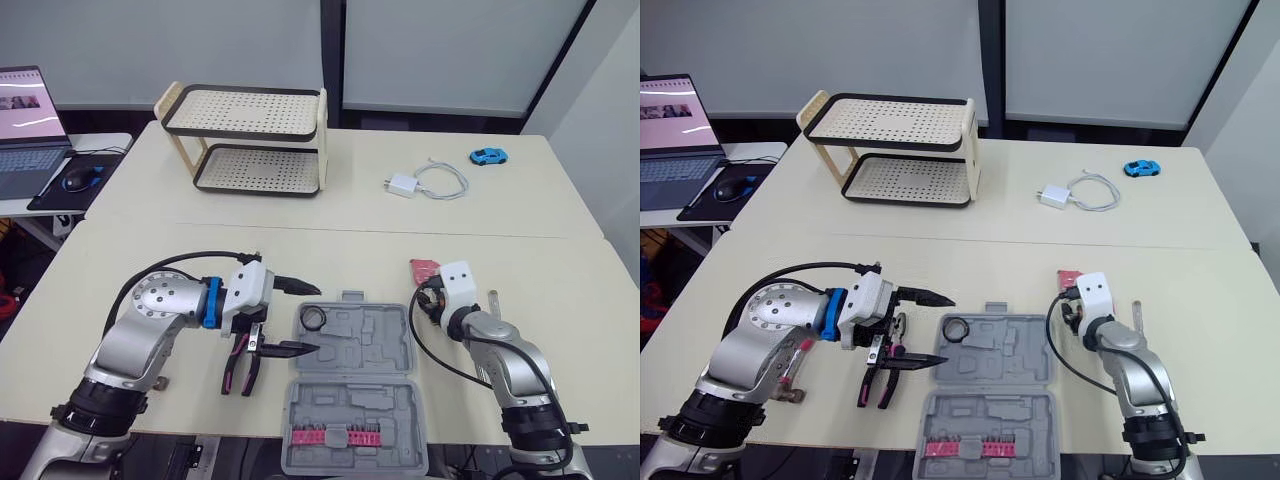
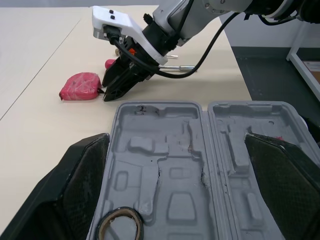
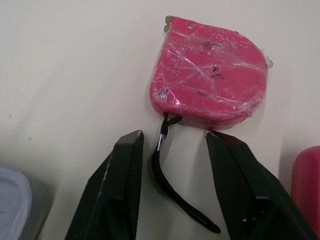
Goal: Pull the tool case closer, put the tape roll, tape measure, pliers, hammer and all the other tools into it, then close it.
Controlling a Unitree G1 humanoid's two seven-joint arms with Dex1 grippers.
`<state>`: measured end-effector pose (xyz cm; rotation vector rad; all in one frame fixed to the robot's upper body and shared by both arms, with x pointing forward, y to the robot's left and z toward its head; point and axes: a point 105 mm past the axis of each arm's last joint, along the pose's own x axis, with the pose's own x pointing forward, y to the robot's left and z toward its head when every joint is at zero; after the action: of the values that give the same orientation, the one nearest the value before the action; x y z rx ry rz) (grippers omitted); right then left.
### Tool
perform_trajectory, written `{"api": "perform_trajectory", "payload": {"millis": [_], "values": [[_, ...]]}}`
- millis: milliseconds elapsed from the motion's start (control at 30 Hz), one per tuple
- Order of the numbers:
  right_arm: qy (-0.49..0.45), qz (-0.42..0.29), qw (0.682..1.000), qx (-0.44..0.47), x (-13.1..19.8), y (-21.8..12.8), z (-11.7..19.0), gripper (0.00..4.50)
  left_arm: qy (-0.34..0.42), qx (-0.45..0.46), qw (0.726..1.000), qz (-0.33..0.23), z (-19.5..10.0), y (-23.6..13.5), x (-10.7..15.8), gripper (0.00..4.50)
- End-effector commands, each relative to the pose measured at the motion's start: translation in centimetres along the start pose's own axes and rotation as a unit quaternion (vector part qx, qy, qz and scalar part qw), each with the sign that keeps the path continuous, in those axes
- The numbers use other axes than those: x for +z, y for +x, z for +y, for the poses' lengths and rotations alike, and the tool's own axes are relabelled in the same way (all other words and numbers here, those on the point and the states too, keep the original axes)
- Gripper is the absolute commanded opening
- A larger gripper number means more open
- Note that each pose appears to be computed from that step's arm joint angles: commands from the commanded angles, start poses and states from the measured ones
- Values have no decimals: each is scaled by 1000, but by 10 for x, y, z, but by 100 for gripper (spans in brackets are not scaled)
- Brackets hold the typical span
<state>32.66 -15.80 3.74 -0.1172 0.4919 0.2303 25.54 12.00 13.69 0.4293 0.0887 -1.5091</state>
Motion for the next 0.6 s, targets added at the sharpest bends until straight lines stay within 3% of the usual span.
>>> {"api": "perform_trajectory", "payload": {"millis": [33,233,600], "values": [[0,0,1000,-10,2,-2,-3,127,13,-6,1000,-8,0,3,8,450],[3,-3,1000,-4,1,-6,-1,1,12,-11,1000,-11,-3,7,14,450],[-3,16,1000,7,-14,-41,-9,1,13,-35,999,17,-16,10,17,450]]}}
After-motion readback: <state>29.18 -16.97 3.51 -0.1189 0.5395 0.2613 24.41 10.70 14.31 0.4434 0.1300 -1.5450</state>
